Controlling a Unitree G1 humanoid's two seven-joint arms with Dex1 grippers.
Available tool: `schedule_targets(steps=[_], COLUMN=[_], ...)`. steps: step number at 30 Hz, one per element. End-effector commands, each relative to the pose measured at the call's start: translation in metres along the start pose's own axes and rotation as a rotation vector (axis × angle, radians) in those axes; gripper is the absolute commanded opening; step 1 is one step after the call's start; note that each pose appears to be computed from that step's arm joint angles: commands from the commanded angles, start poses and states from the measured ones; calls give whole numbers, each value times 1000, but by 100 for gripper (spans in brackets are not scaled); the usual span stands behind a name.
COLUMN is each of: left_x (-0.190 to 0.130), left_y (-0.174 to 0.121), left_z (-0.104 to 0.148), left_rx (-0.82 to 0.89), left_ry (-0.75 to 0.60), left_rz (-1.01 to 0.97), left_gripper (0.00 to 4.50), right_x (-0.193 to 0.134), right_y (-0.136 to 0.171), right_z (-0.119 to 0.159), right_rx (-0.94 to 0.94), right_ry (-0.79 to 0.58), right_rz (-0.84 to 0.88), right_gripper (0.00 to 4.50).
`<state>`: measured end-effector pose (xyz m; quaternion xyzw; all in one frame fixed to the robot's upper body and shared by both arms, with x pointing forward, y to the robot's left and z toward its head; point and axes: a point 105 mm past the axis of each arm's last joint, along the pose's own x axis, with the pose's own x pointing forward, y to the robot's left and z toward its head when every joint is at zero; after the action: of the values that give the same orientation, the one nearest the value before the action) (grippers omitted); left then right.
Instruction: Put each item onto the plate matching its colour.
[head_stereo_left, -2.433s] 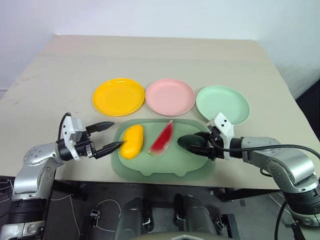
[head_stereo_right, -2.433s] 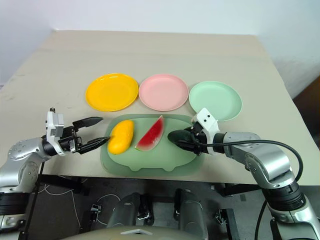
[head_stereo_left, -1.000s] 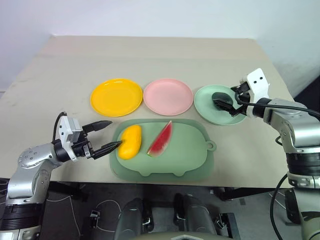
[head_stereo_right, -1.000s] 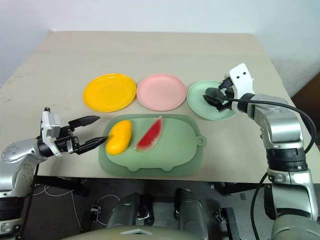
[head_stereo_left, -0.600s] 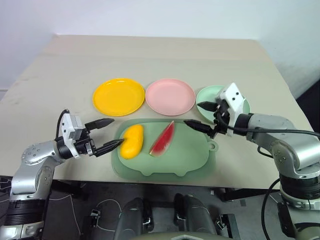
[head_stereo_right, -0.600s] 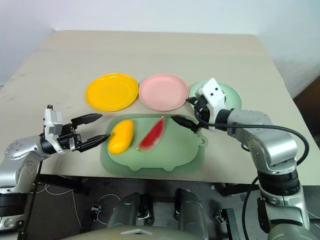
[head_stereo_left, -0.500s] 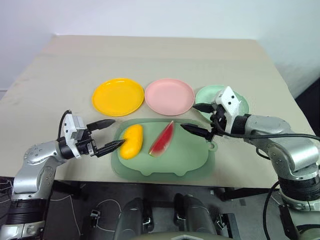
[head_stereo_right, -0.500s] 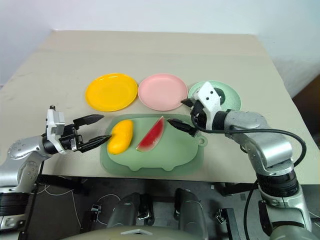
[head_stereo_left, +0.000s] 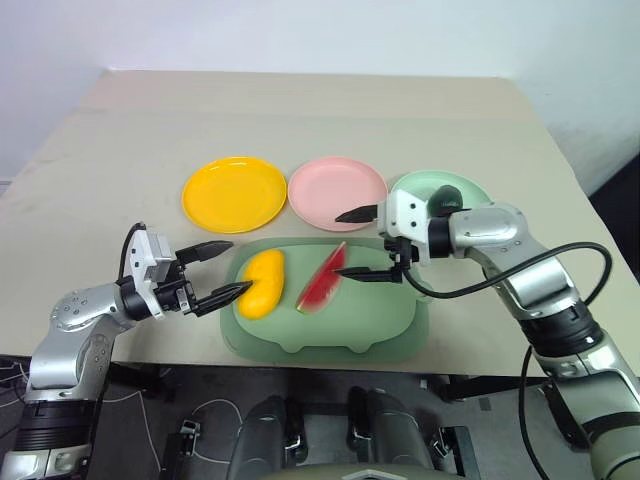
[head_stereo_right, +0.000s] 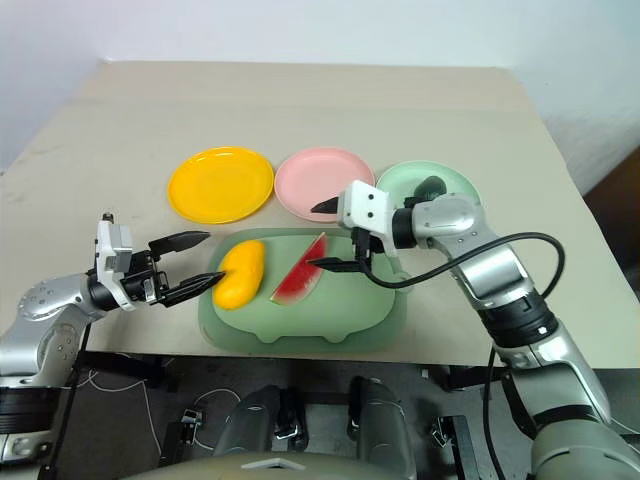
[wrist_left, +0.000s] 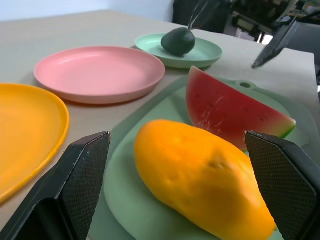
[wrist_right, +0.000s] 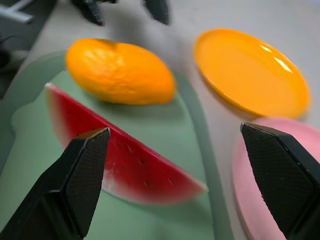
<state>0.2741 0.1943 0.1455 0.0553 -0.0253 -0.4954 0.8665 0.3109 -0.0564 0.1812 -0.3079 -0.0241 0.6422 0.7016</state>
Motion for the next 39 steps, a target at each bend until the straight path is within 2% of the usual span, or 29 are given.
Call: schedule_targets(steps=[1, 12, 17, 25, 30, 33, 38, 39], left_x=[-4, -13, -15, -19, -19, -18, -15, -14], left_y=[-1, -5, -6, -6, -6, -5, -3, -2], left_z=[11, 10, 11, 11, 9, 9, 8, 8], left_rx=[37, 41, 44, 46, 44, 44, 43, 43], left_ry=[-23, -16, -16, -10, -9, -9, -11, -11], left_rz=[15, 56, 66, 85, 83, 80, 68, 66], left_gripper=[450, 450, 450, 450, 450, 450, 450, 450], right_x=[7, 30, 39, 42, 37, 32, 27, 27], right_y=[-2, 3, 3, 0, -1, 1, 4, 5], right_z=[11, -13, -23, -50, -42, -41, -41, -40], right_rx=[-97, -197, -214, -203, -157, -139, -143, -144], right_ry=[-31, 35, 64, 251, 239, 251, 255, 255], right_rz=[74, 306, 348, 371, 382, 392, 389, 386], right_gripper=[445, 445, 445, 445, 445, 386, 228, 224])
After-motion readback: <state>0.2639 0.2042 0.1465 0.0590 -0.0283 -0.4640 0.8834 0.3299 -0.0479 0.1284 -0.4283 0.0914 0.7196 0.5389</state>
